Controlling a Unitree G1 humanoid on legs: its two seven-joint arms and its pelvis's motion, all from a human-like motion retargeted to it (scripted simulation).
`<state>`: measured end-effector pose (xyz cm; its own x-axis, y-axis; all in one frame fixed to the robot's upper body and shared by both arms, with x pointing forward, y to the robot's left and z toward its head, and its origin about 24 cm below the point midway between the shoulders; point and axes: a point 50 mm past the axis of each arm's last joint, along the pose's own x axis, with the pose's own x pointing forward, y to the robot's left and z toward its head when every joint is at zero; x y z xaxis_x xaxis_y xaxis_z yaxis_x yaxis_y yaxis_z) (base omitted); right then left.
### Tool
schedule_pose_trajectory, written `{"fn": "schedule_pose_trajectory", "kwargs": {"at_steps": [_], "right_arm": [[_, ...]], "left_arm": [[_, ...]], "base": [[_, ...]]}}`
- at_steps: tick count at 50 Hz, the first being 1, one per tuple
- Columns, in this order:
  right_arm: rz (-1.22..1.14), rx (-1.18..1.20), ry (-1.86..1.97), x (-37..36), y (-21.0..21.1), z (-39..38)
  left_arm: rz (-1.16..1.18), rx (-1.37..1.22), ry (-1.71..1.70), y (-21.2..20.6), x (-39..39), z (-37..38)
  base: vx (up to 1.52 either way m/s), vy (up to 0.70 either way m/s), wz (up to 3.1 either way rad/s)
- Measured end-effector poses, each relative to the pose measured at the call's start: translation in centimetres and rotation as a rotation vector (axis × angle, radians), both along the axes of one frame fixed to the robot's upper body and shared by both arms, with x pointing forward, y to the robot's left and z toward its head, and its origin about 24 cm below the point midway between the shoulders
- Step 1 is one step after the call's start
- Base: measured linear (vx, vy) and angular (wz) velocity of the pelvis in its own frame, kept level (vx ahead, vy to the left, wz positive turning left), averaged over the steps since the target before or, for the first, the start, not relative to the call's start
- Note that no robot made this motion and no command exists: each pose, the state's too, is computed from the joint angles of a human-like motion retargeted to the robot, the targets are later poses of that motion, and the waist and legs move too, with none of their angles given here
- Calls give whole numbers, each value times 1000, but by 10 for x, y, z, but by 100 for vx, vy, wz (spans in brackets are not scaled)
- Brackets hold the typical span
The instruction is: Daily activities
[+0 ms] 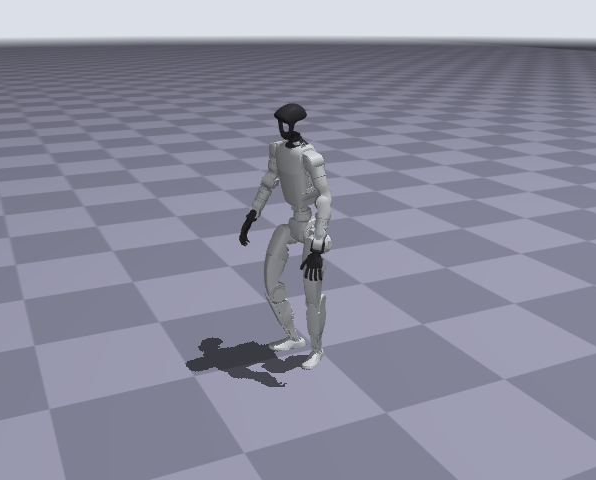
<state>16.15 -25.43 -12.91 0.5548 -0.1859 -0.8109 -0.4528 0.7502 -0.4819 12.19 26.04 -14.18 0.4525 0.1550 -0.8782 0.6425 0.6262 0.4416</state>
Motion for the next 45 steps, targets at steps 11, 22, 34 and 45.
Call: {"fn": "schedule_pose_trajectory", "kwargs": {"at_steps": [11,22,34,45], "right_arm": [[-24,-3,30,-11,3,-7],[8,12,98,-27,6,-14],[27,24,108,-34,6,-14],[53,47,114,-17,9,-10]], "left_arm": [[-78,-15,4,-11,-1,-3],[-139,25,85,-4,-15,-6],[-29,5,92,-3,-25,-9],[-12,38,-25,5,18,6]], "base": [[-16,-11,-8],[-26,-7,2],[-35,4,0],[-50,11,7]]}}
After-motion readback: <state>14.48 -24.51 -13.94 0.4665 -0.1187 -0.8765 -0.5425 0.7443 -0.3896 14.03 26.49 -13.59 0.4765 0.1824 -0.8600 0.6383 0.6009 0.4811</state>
